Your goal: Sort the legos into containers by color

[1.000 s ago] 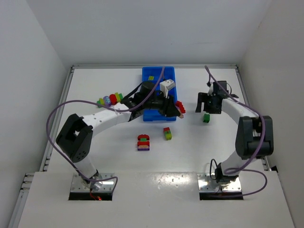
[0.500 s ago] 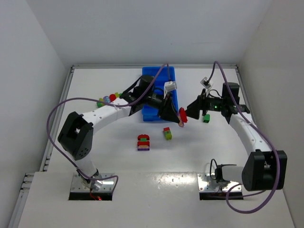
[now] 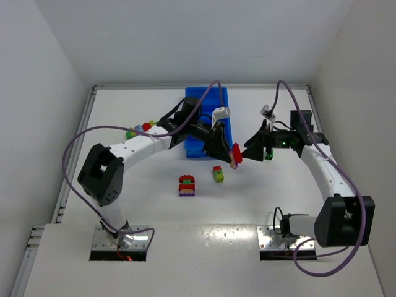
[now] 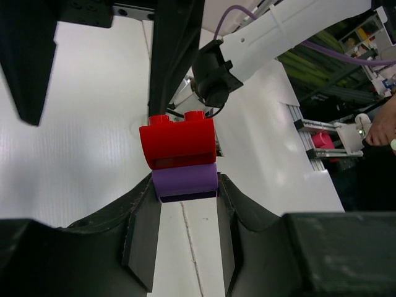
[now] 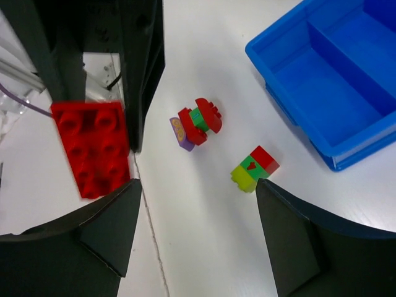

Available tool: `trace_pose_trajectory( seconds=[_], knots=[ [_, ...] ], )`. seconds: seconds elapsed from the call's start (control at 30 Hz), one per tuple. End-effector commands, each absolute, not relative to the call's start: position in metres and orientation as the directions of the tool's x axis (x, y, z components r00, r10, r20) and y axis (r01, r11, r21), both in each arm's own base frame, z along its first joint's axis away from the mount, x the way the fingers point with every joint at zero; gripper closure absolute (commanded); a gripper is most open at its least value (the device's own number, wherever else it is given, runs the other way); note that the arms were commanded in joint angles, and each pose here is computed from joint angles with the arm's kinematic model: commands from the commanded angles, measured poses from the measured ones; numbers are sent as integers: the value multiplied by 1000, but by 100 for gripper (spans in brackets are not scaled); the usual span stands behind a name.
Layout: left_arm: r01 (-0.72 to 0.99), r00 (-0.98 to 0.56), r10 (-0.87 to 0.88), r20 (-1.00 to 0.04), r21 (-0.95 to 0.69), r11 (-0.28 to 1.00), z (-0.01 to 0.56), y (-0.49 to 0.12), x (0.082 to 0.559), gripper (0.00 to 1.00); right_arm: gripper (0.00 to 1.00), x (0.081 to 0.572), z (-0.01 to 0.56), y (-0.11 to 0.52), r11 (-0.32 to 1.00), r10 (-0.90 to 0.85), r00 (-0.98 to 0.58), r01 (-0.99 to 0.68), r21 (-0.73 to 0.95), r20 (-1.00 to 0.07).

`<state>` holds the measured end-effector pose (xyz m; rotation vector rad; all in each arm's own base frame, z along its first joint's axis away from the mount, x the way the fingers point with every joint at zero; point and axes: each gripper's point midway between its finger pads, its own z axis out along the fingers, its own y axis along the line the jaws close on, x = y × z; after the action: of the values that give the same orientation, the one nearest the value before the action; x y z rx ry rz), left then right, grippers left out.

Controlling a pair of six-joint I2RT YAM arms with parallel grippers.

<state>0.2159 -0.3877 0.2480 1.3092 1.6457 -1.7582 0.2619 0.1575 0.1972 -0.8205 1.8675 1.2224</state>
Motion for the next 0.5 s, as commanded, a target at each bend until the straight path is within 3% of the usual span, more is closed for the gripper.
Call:
trace_pose_trajectory(
  seconds=[0.0, 0.3, 0.47],
  knots=[
    [839, -413, 247, -876, -472, -271, 268, -375, 222, 88, 25, 251, 215, 154, 301, -136, -407, -886, 353, -903],
    [823, -437, 261, -861, -500, -271, 259, -373, 231, 88, 27, 237, 240, 165, 216, -122, -352, -922, 322, -928],
    [814, -430, 270, -862, -499, -297, 258, -385, 232, 87, 27, 239, 247, 175, 156, -116, -396, -913, 377, -911]
  ],
)
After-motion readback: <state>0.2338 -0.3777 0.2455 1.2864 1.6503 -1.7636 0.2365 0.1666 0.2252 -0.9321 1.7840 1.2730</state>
